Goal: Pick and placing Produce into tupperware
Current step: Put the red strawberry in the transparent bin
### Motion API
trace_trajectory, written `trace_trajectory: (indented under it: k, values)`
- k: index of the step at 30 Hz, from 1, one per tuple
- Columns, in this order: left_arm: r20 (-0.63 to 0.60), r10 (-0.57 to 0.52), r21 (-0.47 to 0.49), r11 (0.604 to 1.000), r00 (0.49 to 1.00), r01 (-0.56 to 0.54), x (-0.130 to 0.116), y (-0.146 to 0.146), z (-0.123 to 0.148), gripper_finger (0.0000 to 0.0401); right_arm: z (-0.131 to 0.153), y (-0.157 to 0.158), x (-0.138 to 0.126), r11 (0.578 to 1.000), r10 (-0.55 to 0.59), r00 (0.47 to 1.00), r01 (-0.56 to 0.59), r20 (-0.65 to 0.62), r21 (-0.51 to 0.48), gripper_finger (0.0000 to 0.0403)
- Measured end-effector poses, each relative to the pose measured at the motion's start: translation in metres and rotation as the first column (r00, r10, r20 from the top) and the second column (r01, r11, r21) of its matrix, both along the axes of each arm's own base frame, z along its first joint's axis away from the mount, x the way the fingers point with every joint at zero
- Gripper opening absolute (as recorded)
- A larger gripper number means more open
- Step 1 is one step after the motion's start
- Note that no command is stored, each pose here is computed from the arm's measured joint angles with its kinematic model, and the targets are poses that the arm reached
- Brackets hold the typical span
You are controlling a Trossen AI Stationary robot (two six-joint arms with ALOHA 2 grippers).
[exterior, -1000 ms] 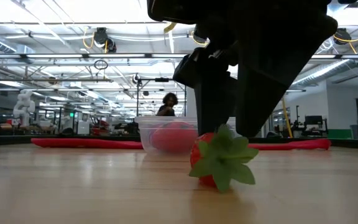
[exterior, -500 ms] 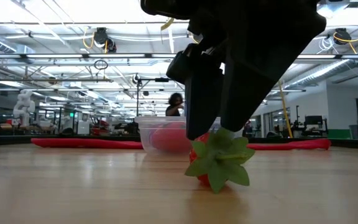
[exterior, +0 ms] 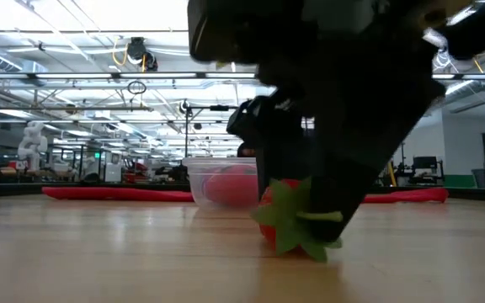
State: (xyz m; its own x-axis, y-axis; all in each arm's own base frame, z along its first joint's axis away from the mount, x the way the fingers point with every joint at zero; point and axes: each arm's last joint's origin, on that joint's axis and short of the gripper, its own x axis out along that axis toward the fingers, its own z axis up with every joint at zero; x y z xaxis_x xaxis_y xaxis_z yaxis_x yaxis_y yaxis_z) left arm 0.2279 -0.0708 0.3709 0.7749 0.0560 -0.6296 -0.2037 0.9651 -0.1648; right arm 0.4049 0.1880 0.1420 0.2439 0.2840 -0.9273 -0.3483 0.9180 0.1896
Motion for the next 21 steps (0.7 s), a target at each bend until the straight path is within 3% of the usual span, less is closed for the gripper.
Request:
trace_trajectory:
  k: [21]
  values:
    - [0.0,-0.003,0.003,1.0,1.0,0.003,0.0,0.0,0.0,0.0296,0.0001,-0.0006,0.0024,0.999,-0.03,1.0,0.03,0.003,0.026,0.021]
